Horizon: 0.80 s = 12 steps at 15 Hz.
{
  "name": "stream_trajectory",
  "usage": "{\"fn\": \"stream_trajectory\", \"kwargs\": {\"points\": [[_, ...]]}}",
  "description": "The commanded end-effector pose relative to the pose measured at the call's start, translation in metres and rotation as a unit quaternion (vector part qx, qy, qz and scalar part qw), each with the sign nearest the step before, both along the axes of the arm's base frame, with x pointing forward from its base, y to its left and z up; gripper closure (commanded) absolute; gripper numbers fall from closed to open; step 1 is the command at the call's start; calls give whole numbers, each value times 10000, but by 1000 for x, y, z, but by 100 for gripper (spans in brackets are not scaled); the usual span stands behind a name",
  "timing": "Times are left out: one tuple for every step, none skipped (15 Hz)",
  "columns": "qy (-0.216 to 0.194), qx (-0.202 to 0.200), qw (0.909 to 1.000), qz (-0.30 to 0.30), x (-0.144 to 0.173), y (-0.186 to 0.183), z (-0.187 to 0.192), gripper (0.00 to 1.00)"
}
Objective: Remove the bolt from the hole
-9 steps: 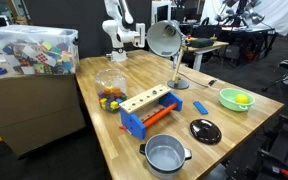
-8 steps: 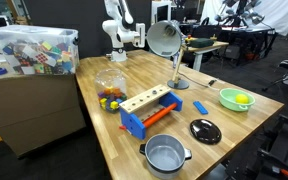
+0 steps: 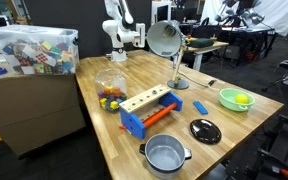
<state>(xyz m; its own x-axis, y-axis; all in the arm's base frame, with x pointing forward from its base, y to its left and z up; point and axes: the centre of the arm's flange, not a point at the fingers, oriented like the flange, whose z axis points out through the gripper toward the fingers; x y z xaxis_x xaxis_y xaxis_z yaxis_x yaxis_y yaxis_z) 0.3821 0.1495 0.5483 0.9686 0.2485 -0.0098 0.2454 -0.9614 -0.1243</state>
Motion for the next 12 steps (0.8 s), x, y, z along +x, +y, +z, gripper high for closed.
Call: {"fn": "stream_trajectory", "kwargs": {"points": [[-43,-113,9999,53,7,15,-9,0],[-2,-163,9998,76,12,23,-17,0],[32,-169,9998,77,13,23,-20,0],[14,-159,9999,62,13,22,-17,0],[-29,-136,9999,28,11,17,-12,0],[-71,-121,9999,13,10,15,-8,0],[-84,-122,9999,22,8,16,-7,0],[-79,-124,9999,24,8,16,-7,0],[-70,-127,9999,23,8,16,-8,0],[-62,-129,9999,24,8,16,-9,0],[-62,-129,9999,24,8,16,-9,0],[-62,-129,9999,24,8,16,-9,0]]}}
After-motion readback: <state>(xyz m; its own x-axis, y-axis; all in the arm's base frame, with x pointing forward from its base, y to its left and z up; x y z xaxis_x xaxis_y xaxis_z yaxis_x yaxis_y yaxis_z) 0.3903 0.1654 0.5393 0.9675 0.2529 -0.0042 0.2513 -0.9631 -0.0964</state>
